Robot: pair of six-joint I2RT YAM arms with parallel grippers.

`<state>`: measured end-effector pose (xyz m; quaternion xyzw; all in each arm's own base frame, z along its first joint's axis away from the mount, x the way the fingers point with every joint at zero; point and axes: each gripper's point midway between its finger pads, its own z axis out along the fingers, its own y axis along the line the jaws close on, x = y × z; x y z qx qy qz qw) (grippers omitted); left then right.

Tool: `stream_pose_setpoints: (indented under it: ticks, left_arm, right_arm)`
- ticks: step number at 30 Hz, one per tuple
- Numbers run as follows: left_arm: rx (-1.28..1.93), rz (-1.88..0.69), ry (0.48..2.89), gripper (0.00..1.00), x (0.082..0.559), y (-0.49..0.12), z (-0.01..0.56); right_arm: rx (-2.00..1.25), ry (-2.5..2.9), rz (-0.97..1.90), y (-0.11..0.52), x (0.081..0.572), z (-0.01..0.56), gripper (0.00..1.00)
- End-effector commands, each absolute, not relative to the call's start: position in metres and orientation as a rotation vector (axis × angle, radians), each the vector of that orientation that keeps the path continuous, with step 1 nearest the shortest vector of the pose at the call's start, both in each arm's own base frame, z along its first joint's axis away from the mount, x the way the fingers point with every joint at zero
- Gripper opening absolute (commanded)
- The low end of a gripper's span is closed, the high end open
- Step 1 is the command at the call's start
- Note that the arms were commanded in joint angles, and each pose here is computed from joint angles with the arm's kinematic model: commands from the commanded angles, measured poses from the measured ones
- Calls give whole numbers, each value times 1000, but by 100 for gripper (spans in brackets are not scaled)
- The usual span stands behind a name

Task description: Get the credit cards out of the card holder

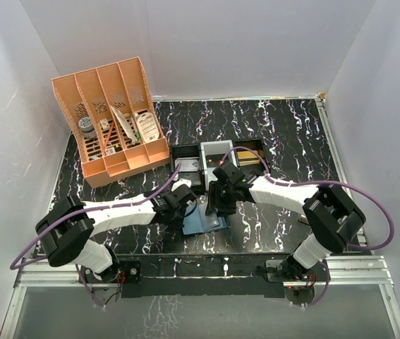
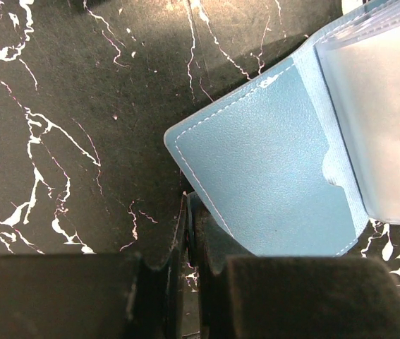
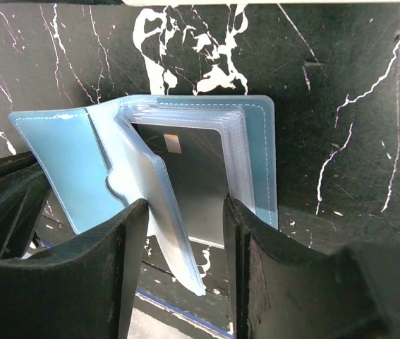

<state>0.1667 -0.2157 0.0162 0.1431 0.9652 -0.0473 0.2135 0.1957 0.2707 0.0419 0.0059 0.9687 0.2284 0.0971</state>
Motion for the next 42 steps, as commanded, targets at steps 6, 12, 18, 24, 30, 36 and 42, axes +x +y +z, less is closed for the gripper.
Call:
stream_pose_setpoints:
  ticks: [6,12,18,24,30,36,42]
  left_arm:
    - [414,-169,2666,0,171,-227,21]
    - [412,-162,2669,0,172,-227,22]
    - [365,-131,2662,0,177,-227,23]
    - [318,-200,2660,0,176,-234,23]
    - [335,-150,2661,0,175,-226,24]
    - [305,-158,2661,0,172,-222,23]
    - [286,-182,2667,0,169,-221,21]
  right_arm:
    - [8,2775,669,278,210,72,44]
    - [-66,2741,834,293,203,93,48]
    - [-32,2684,1150,324,193,108,48]
    - [-1,2695,1110,323,198,104,41]
    - [-16,2726,1120,326,196,93,30]
    - [-26,2771,1163,333,192,78,34]
    - [-32,2828,1083,326,189,58,34]
